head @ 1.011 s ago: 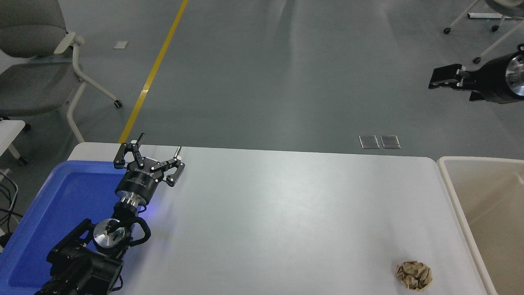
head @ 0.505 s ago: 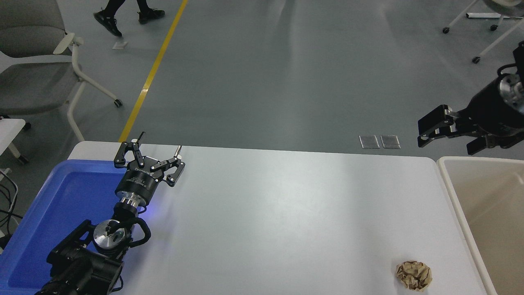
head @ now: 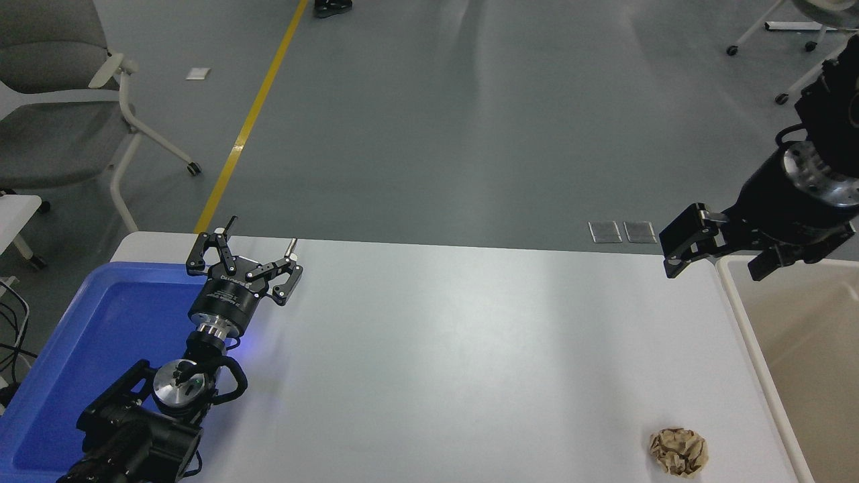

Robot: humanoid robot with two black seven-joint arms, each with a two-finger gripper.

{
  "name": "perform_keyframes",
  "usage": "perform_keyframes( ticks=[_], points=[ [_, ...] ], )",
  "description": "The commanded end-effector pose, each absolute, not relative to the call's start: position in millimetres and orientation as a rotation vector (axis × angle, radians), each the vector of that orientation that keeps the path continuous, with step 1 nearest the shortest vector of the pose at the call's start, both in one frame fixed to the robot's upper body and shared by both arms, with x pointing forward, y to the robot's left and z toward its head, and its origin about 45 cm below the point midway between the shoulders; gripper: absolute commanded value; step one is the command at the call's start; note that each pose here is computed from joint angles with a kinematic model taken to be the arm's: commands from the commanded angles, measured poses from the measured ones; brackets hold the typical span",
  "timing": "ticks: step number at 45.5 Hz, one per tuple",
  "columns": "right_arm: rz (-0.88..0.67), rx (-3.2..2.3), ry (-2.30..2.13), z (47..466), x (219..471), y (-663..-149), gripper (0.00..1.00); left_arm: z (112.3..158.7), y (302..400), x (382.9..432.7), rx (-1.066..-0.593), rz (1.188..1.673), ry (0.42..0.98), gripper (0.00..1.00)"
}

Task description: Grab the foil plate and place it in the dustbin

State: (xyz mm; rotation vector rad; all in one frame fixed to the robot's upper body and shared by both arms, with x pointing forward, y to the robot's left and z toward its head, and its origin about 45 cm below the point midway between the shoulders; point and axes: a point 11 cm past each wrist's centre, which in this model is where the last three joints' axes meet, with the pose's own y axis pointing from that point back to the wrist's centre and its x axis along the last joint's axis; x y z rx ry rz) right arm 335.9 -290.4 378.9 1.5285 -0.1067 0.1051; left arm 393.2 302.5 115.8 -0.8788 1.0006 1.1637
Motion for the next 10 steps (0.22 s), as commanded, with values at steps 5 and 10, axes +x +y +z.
perform_keyframes(
  ticks=[5,10],
  points=[
    [0.110,1.509,-0.062,372.7,334.8,-281.4,1.00,115.8,302.5,393.2,-0.880,1.164,1.001,0.99],
    [0.109,1.513,-0.061,372.2,334.8,-280.7,1.00,115.8,302.4,393.2,-0.878,1.163,1.000,0.99]
  ],
)
